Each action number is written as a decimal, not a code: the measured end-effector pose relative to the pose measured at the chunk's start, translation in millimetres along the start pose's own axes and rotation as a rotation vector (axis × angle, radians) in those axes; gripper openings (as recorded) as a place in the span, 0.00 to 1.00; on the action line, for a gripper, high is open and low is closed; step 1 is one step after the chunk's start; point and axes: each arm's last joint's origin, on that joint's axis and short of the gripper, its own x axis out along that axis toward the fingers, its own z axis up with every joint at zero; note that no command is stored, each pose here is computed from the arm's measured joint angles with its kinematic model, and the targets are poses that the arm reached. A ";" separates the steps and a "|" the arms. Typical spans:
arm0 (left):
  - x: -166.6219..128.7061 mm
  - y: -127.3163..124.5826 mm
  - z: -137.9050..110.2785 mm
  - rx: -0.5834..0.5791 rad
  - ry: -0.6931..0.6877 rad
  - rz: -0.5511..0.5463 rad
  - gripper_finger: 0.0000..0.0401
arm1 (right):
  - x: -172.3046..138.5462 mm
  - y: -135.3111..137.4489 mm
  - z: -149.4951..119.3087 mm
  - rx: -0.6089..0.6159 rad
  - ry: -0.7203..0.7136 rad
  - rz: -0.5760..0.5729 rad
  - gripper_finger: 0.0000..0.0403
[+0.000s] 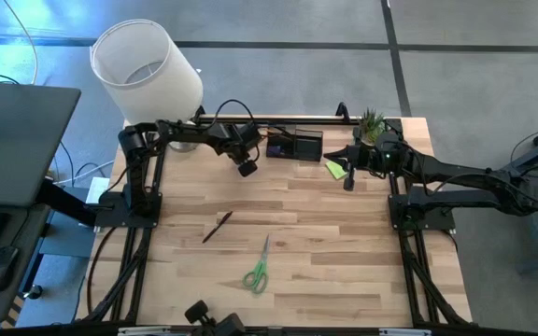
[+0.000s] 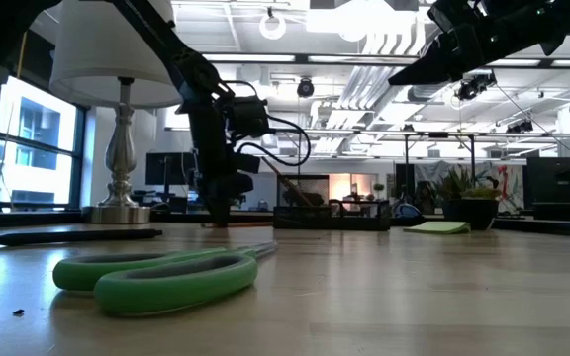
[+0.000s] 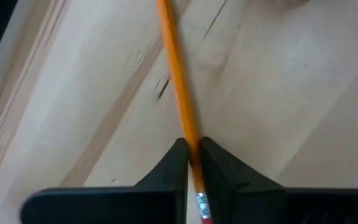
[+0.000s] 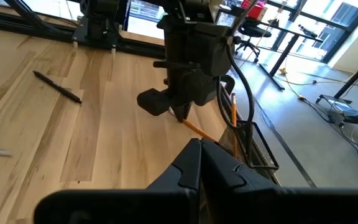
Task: Pick and place office supplies into organizer
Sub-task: Put the orange pencil into the black desk organizer
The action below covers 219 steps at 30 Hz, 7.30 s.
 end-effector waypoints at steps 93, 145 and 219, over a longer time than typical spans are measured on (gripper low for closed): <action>-184.9 -61.1 -23.5 0.281 -1.139 -0.485 0.00 | 187.8 33.6 -59.8 -0.009 0.603 0.349 0.32; -273.6 -1.6 -111.6 0.334 -1.086 -0.234 0.00 | 148.6 -105.1 30.8 0.141 0.007 0.074 0.00; -284.0 12.4 -141.1 0.304 -1.057 -0.179 0.00 | 319.9 30.3 46.2 0.080 0.922 0.075 0.01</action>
